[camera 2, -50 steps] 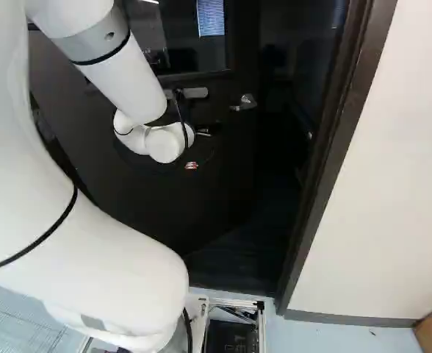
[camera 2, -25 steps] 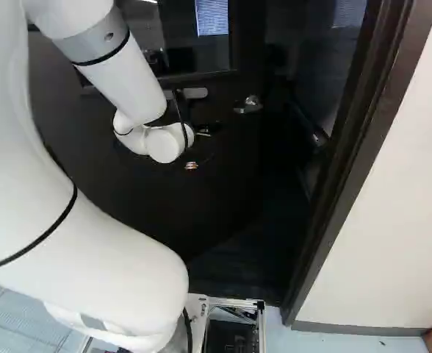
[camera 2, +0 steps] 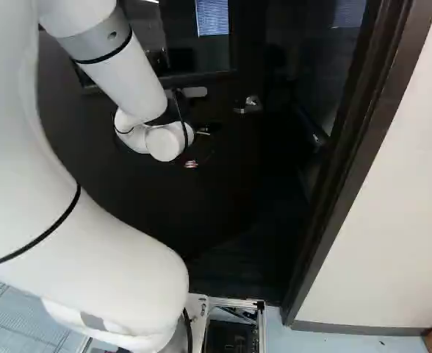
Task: Open the door and move inside
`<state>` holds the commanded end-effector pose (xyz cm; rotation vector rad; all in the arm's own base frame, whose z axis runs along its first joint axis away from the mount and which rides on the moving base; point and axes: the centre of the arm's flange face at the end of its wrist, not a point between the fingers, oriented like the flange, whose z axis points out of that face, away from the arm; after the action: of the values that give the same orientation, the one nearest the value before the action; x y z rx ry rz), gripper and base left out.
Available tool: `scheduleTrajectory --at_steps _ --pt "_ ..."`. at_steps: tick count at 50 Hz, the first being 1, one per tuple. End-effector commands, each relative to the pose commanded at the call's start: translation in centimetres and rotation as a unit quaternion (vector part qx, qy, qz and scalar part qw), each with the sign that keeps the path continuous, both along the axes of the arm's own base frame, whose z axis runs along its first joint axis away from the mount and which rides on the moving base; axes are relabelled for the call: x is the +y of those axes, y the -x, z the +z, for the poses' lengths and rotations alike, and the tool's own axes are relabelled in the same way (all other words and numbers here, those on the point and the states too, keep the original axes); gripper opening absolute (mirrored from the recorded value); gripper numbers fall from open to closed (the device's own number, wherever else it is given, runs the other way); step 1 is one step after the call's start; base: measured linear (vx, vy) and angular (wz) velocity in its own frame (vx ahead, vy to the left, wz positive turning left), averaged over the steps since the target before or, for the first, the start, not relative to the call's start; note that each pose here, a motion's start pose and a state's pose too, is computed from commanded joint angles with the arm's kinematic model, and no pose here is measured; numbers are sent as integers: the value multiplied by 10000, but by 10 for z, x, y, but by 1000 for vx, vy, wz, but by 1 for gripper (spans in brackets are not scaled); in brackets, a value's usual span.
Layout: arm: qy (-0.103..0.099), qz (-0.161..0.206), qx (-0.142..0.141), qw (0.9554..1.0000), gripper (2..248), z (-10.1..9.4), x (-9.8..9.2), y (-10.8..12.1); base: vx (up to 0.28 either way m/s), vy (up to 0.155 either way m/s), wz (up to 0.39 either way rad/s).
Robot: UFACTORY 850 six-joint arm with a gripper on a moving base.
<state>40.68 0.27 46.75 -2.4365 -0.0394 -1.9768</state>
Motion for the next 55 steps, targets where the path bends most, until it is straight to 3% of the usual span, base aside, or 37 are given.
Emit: scheduleTrajectory --at_steps 55 --pt "1 564 10 9984 247 1 53 -63 0 0 0"
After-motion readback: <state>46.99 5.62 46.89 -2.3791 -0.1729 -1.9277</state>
